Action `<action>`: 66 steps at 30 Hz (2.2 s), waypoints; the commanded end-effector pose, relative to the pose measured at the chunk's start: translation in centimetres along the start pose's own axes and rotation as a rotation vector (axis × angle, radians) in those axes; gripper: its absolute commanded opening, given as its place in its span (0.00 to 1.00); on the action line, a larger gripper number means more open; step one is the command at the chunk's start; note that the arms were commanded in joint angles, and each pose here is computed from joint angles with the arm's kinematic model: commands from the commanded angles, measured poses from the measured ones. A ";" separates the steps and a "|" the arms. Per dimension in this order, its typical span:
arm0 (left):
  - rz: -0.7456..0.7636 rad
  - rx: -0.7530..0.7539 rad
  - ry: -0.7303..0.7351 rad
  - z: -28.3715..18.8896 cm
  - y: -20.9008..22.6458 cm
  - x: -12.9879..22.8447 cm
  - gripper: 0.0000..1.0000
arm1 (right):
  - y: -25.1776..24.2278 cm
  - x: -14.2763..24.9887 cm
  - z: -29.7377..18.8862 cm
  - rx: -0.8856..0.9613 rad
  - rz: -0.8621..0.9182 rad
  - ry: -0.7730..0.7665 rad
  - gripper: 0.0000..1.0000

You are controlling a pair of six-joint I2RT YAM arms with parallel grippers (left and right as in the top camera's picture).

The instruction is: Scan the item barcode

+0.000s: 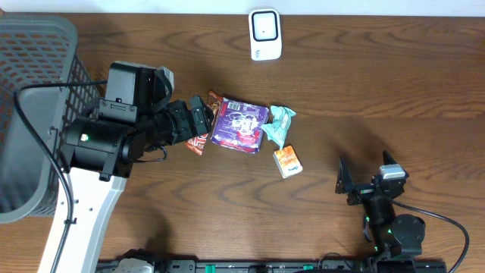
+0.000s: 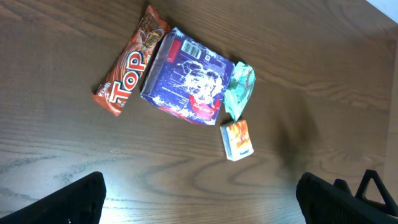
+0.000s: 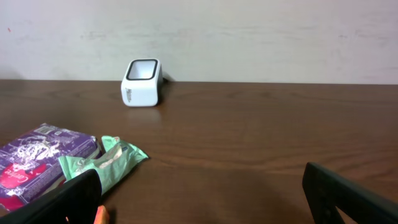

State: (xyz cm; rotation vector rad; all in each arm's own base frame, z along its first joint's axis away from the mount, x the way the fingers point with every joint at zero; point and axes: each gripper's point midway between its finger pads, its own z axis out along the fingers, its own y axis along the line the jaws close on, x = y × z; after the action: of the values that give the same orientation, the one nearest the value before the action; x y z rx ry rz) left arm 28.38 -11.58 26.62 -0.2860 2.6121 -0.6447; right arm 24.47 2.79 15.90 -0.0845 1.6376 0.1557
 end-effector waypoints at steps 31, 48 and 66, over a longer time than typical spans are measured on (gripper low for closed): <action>0.005 0.009 -0.004 -0.2 -0.2 -0.3 0.98 | 8.5 -4.1 -2.6 -0.548 0.993 0.118 0.99; 0.005 0.009 -0.004 -0.2 -0.2 -0.3 0.98 | 6.1 -15.1 -0.3 -0.275 0.337 0.318 0.99; 0.005 0.009 -0.004 -0.2 -0.2 -0.3 0.98 | 10.8 -3.2 5.6 -0.436 0.329 1.169 0.66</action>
State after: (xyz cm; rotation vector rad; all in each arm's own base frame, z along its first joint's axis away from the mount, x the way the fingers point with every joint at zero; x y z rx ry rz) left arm 28.37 -11.58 26.62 -0.2860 2.6125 -0.6451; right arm 29.43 12.30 21.19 -0.0813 2.6698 0.9076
